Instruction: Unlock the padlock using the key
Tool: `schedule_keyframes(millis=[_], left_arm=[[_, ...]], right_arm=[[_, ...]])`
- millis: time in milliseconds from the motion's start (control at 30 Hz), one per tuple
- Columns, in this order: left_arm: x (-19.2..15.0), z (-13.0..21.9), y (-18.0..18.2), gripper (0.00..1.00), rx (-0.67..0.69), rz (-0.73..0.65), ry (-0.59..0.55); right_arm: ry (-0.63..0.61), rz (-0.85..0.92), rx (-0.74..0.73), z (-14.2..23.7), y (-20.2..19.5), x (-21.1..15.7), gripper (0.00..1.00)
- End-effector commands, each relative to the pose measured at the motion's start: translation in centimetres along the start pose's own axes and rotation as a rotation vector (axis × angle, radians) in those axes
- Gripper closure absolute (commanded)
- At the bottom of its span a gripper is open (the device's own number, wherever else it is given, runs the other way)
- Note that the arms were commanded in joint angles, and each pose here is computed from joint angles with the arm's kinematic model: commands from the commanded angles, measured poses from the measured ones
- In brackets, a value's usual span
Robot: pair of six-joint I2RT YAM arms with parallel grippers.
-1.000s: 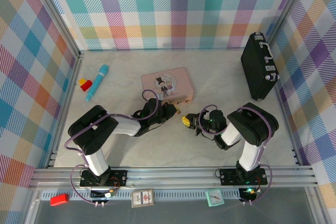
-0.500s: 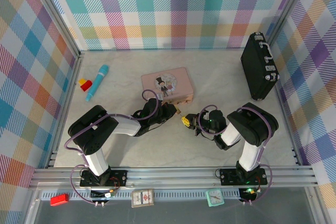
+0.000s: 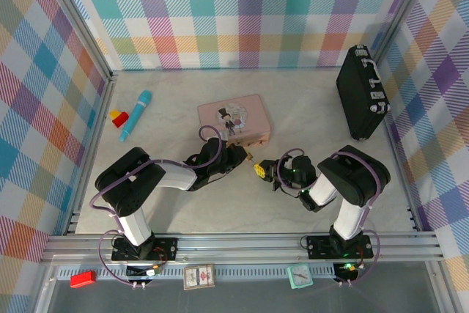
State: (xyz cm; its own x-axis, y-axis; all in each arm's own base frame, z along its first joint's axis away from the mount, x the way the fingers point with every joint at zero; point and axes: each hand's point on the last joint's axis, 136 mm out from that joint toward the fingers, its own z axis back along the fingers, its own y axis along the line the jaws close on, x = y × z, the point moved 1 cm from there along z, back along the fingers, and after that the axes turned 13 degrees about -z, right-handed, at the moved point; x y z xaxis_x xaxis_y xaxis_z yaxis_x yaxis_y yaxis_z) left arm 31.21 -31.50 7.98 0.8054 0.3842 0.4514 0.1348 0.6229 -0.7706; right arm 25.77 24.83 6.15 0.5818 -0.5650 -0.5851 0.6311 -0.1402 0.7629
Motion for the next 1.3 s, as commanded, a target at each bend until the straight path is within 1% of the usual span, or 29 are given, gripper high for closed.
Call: schedule_keyframes(millis=[0, 300, 900, 1267], left_arm=[[1.3, 0.7, -5.0, 0.94, -0.169, -0.01, -0.038], [1.5, 0.8, -4.8, 0.94, -0.164, -0.008, -0.04], [1.2, 0.8, -5.0, 0.94, -0.177, -0.005, -0.034], [1.3, 1.0, -5.2, 0.94, -0.183, -0.007, -0.039]], right_arm=[[0.001, 0.017, 0.032, 0.3, 0.4, -0.3, 1.0], [0.006, 0.017, 0.02, 0.5, 0.1, -0.3, 1.0], [0.038, 0.033, 0.058, -0.4, 1.6, -0.9, 1.0], [0.019, 0.017, 0.043, -0.4, 1.0, -0.4, 1.0]])
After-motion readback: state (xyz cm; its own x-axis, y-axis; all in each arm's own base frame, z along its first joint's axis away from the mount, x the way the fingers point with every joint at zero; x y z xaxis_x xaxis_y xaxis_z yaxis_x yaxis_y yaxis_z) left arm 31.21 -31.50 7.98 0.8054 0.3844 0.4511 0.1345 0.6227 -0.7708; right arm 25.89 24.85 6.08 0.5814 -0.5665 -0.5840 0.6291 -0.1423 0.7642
